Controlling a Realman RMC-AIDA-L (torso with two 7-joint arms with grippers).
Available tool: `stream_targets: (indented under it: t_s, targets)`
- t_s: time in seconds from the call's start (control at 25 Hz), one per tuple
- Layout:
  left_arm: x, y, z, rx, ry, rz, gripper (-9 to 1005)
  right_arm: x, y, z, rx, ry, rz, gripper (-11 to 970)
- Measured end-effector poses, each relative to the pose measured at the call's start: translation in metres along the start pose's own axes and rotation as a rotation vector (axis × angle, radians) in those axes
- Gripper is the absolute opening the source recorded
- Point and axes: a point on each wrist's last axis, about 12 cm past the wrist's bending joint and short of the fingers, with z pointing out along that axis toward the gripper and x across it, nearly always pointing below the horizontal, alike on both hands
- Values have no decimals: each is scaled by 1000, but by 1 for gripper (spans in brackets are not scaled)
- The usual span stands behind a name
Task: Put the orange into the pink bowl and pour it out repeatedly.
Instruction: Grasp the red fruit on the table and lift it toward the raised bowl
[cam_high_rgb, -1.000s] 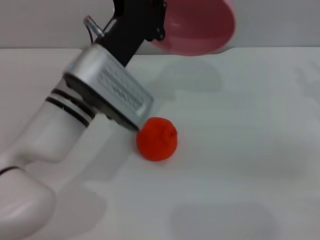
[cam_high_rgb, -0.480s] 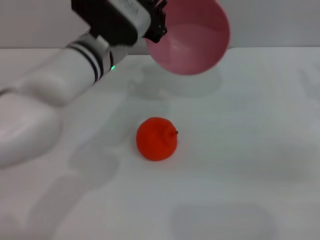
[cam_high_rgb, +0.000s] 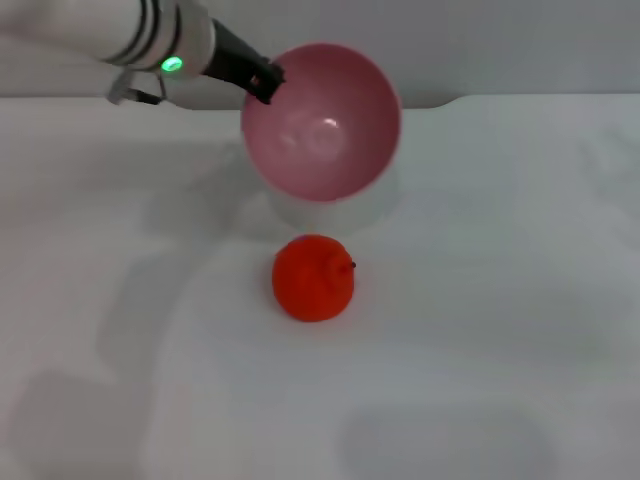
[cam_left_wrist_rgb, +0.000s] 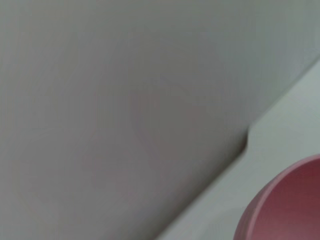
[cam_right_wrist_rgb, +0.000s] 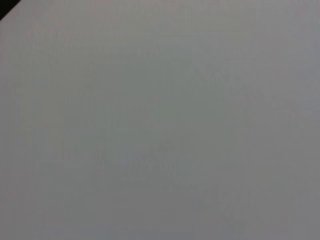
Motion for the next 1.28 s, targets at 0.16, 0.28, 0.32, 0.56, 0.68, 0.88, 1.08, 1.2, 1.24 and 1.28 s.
stream_targets:
  t_s: [0.16, 0.28, 0.32, 0.56, 0.68, 0.88, 1.08, 1.2, 1.24, 1.28]
  targets:
    - [4, 17, -13, 43, 39, -40, 42, 6, 2, 5, -28, 67, -9, 602]
    - [7, 23, -18, 58, 55, -55, 42, 12, 2, 14, -59, 175, 5, 602]
    - [21, 48, -37, 61, 112, -105, 42, 15, 2, 22, -78, 267, 20, 601]
    - [41, 69, -51, 30, 156, -168, 42, 11, 3, 46, -105, 518, 52, 599]
    - [48, 71, -53, 34, 171, -187, 42, 2, 1, 62, -81, 705, 79, 598]
    - [50, 70, -52, 35, 183, -181, 42, -1, 4, 99, -31, 1119, 130, 598]
    - [49, 70, -52, 32, 181, -174, 42, 19, 37, 130, -84, 1461, -47, 599]
    - [48, 69, -51, 34, 181, -169, 42, 33, 66, 142, -155, 1560, -199, 599]
    - [48, 68, -50, 35, 181, -167, 42, 37, 74, 145, -185, 1582, -237, 599]
    - [48, 67, -50, 37, 183, -164, 43, 42, 84, 147, -220, 1603, -268, 599]
